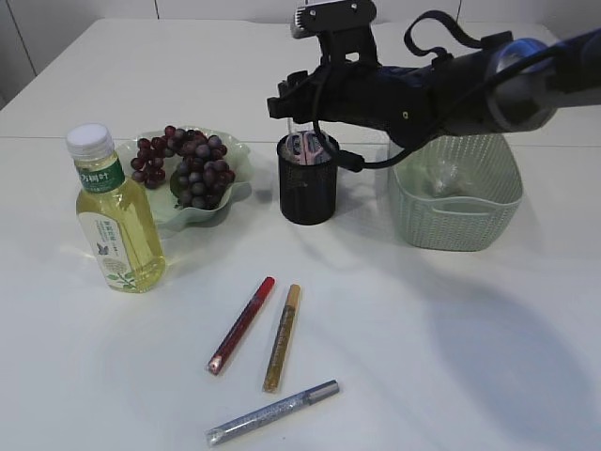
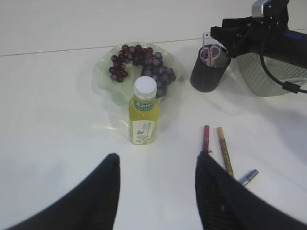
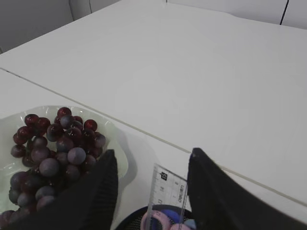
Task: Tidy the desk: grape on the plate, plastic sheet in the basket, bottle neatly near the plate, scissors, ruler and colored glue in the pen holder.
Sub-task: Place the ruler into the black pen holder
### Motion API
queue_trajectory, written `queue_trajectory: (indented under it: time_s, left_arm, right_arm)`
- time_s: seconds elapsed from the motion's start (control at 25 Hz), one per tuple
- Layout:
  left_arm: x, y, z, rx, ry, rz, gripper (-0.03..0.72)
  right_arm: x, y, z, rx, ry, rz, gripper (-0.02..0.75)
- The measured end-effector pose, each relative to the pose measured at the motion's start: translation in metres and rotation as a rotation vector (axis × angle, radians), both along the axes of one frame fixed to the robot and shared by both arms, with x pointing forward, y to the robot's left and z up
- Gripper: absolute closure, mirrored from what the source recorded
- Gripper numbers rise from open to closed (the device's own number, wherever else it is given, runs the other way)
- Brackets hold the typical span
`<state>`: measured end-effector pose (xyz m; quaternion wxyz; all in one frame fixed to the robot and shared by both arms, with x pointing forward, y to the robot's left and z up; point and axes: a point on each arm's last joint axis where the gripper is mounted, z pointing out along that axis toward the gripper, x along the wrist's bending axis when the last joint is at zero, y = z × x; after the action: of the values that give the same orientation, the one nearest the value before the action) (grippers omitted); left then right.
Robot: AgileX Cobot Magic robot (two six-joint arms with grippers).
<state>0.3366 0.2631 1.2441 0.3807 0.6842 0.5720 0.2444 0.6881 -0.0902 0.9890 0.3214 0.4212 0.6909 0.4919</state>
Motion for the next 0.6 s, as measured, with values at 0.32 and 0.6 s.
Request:
queue_trajectory:
  time_s: [0.32,0.6]
  left_arm:
    - [0.000,-0.001,0.000,0.002,0.001,-0.013,0.316]
    - [0.000,0.000,0.000,0.041,-0.015,-0.033,0.316]
  right_arm:
    - [-0.021,-0.011,0.048,-0.028,0.118,-0.026,0.354]
    - [-0.068,-0.030,0.100,-0.106,0.480,-0.051,0.353]
